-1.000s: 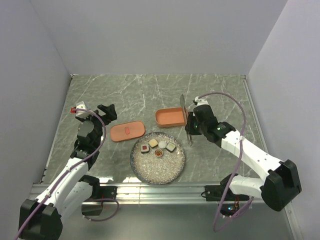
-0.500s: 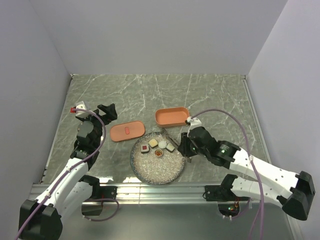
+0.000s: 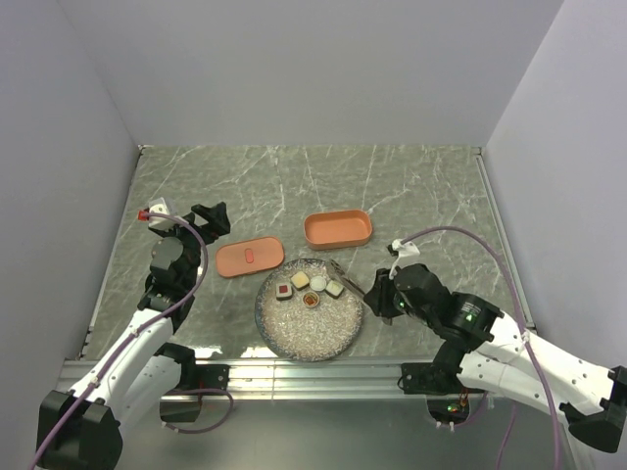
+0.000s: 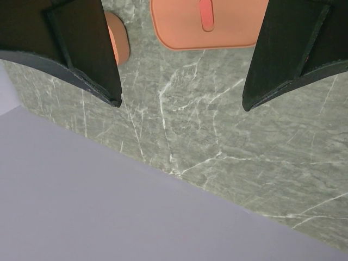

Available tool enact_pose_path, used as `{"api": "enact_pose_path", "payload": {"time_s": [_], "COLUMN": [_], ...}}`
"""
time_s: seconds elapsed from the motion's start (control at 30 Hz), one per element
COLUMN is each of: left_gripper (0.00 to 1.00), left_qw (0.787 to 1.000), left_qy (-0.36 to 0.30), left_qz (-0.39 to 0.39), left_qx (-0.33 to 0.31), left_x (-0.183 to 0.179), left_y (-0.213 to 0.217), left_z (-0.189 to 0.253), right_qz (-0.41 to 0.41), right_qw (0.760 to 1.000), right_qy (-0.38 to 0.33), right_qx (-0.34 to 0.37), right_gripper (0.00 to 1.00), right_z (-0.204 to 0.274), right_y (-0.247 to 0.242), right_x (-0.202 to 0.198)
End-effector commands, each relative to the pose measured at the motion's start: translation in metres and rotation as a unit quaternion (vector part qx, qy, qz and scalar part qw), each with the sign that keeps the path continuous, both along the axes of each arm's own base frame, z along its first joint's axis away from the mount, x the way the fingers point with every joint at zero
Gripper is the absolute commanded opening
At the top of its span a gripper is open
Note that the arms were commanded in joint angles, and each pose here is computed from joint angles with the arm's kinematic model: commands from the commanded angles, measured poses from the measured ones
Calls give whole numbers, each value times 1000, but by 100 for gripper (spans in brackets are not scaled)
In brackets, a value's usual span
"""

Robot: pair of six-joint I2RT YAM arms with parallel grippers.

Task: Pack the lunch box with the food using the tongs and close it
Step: Put down the clamp

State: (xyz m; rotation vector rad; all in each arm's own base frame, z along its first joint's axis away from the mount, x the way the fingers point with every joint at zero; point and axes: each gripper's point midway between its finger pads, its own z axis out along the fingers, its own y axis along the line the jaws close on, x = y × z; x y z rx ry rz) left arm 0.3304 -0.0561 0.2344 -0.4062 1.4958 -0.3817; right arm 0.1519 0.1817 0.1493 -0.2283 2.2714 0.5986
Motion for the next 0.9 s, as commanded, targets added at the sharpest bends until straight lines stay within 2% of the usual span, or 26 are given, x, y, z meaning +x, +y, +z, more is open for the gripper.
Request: {"api": "enact_pose_path", "payload": {"time_s": [0.0,0.37,0.67,0.87], "left_gripper": [99,99,99,99], "left_qw": [1000,1000,1000,1000], "left_qy": [-27,-25,-21,-20], "left_qz": [-12,-16,-20,-19], "left_qx": [-9,-9,-8,-8], "left_x": [1,3,6,6], "left_y": [-4,-6,-8,-8], "left_z": [15,14,12,11], "right_qz": [1,19,21,16], "right_qw": [1000,1000,1000,1000], "right_qy": [-5,16,-4,0], "right_qx": [6,-19,10,0], "right_gripper": [34,34,36,37], "right_z": [2,-19,-2,-15], "right_y": [1,10,8,18], "right_x": [-1,-3,-5,4]}}
